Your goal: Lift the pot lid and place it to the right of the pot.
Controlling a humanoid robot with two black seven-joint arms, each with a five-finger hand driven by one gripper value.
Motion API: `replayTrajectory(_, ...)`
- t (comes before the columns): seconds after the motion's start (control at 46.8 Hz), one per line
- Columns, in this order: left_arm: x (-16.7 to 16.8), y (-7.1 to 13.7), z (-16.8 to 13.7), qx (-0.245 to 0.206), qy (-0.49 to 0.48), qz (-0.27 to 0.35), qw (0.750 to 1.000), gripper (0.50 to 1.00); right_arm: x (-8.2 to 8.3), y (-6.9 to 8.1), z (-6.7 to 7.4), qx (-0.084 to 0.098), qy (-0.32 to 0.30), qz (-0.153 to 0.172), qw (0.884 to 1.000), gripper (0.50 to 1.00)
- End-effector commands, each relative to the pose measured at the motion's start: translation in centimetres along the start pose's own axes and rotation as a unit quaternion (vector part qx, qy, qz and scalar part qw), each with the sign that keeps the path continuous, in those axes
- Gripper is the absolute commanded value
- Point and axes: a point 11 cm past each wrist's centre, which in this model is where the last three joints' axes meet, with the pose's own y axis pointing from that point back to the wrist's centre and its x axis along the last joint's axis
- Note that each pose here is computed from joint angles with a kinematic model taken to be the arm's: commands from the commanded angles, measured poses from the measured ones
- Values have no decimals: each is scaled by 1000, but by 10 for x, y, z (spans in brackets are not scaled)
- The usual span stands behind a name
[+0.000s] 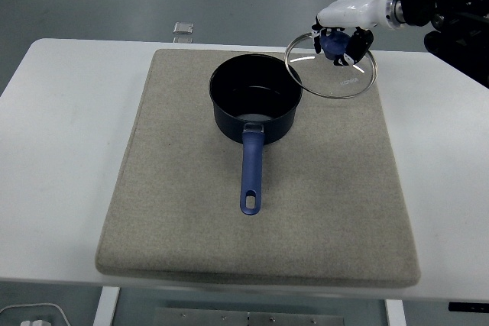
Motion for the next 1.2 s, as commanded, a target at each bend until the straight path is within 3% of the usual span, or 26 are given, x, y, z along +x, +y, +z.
replayTrajectory(0.0,0,0,0,0,0,0,1000,1000,-5,2,6,-5,-3,1,1000,627)
replayTrajectory(0.705,0,0,0,0,0,0,1000,1000,-32,6,30,-26,-24,-2,999,625)
replayTrajectory(1.175,0,0,0,0,0,0,1000,1000,-64,-1,40,-44,-15,-7,999,627)
